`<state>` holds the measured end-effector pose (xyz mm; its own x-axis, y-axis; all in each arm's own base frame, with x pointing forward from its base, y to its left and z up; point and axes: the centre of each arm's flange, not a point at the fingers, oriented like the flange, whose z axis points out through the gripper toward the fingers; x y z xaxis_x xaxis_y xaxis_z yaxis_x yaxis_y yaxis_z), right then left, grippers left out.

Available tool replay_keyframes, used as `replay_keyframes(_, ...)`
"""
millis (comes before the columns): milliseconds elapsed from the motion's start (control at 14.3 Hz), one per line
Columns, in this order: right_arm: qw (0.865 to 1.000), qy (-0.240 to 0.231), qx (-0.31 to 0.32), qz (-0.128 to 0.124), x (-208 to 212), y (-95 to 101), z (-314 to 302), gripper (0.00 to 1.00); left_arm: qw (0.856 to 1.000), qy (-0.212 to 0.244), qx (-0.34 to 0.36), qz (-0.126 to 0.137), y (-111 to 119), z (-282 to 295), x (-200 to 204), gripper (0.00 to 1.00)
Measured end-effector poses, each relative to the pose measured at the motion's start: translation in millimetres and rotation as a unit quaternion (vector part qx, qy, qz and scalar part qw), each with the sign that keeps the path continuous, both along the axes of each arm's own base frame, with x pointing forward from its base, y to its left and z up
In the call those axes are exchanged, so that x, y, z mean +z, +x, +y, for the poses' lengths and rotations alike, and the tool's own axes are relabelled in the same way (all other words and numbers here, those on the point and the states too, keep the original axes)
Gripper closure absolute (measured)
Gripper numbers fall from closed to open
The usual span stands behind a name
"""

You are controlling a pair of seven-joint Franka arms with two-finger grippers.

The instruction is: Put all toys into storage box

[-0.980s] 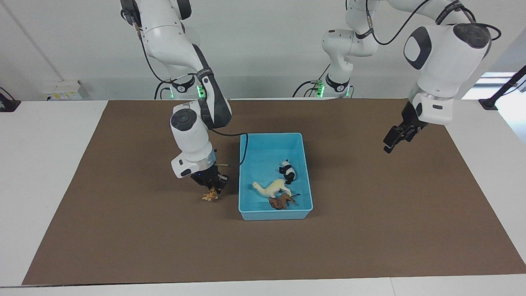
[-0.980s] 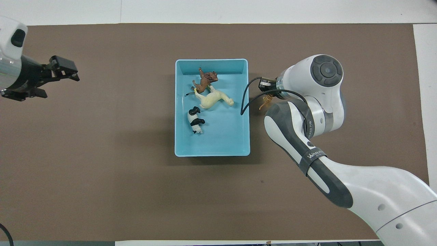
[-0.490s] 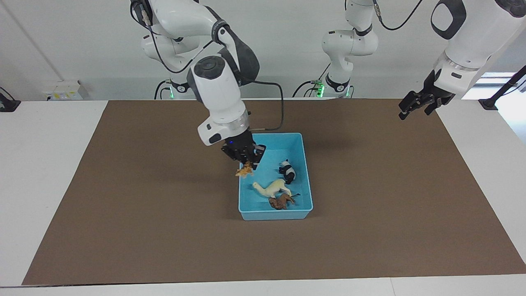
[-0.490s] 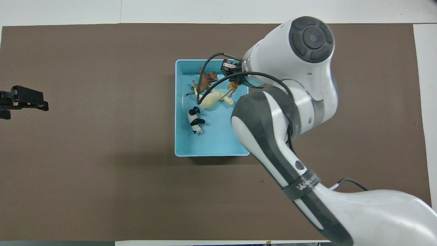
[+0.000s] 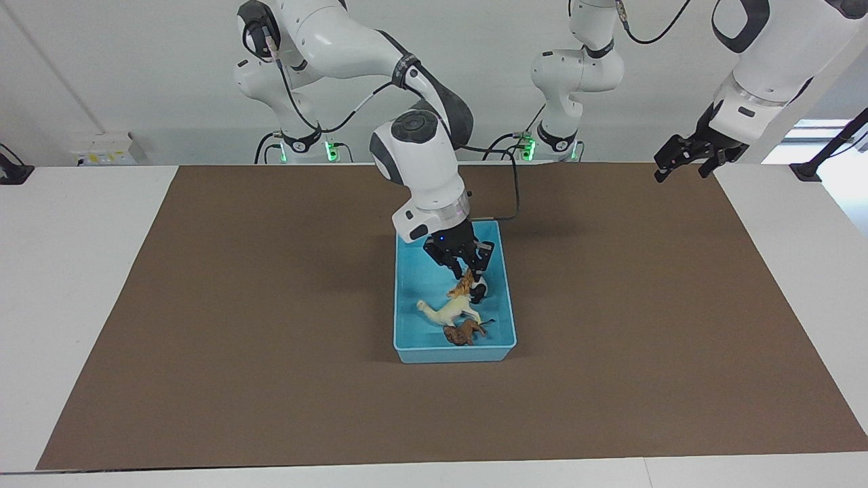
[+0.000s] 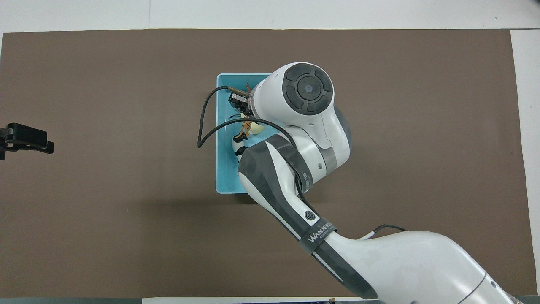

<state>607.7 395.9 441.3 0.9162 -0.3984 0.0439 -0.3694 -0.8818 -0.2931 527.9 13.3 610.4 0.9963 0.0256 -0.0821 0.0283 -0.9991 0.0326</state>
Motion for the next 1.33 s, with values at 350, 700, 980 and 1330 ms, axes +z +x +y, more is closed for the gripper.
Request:
replay_keyframes(350, 0.999, -0.031, -0.002, 0.015, 35.1, 2.6, -30.1, 0.00, 1.000, 0.000, -0.011, -0.004, 7.2, 2.7, -3.9, 0.00)
replay_keyframes(700, 0.993, -0.069, 0.100, -0.008, 123.8, 12.2, -151.3, 0.00, 1.000, 0.001, -0.017, 0.011, 12.5, -3.1, -18.9, 0.00)
replay_keyframes(980, 0.978, -0.099, 0.181, -0.024, 198.6, -8.2, -268.5, 0.00, 1.000, 0.001, -0.017, 0.010, 11.1, -2.9, -17.1, 0.00)
replay_keyframes(1330, 0.968, -0.113, 0.215, 0.057, 173.7, -31.4, -377.3, 0.00, 1.000, 0.001, -0.017, 0.009, 10.5, -2.9, -15.8, 0.00)
